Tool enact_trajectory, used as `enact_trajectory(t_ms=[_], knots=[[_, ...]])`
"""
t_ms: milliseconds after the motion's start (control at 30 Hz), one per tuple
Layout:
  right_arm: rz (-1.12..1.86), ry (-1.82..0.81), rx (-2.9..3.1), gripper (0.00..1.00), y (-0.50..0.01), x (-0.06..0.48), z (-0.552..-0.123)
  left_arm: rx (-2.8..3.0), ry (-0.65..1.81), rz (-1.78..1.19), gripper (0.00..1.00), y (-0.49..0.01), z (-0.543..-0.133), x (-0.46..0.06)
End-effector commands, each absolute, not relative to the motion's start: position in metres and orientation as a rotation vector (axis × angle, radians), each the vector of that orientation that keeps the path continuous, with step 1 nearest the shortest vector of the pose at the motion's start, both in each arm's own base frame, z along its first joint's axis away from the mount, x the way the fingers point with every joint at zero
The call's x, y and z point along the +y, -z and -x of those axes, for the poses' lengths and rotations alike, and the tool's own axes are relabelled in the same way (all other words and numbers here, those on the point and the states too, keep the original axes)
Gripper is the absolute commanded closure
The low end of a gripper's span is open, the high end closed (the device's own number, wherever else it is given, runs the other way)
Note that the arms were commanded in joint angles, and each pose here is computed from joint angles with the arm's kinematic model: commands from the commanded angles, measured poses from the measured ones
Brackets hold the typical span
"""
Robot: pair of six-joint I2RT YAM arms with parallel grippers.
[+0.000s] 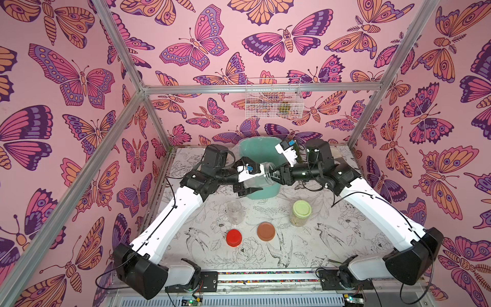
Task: Empty moldy peanuts from jars
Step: Place the jar at the center of the board.
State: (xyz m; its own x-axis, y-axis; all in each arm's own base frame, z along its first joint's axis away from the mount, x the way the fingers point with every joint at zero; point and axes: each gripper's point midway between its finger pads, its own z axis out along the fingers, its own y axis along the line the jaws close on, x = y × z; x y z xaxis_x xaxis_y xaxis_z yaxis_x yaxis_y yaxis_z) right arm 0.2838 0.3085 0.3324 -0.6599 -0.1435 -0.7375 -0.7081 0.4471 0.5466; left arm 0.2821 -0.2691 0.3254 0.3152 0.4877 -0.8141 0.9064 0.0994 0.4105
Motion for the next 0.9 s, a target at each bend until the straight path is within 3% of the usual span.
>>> enact_trajectory(t_ms=[0, 167, 433, 500, 733, 800, 867], knots=[[0.721, -1.235, 2.075, 0.68, -0.332, 0.312, -0.275, 1.26, 0.49, -1.518, 1.0, -0.342, -0.284, -0.274], [0.722, -1.254, 2.061, 0.77, -0.334, 0.312, -0.273, 1.267, 0.491, -1.52, 0.95, -0.339, -0.285, -0.274], [0.745, -1.244, 2.02, 0.94, -0.339, 0.31, -0.269, 1.297, 0.476, -1.511, 0.77, -0.331, -0.292, -0.274], [0.745, -1.244, 2.009, 1.0, -0.341, 0.309, -0.268, 1.306, 0.47, -1.503, 0.69, -0.329, -0.294, -0.274], [0.725, -1.226, 1.994, 1.0, -0.344, 0.304, -0.27, 1.341, 0.474, -1.489, 0.39, -0.321, -0.298, -0.274], [0.714, -1.222, 1.992, 1.0, -0.346, 0.302, -0.271, 1.348, 0.476, -1.488, 0.0, -0.319, -0.298, -0.274], [0.702, -1.217, 1.996, 1.0, -0.346, 0.299, -0.272, 1.353, 0.478, -1.484, 0.0, -0.317, -0.298, -0.273]])
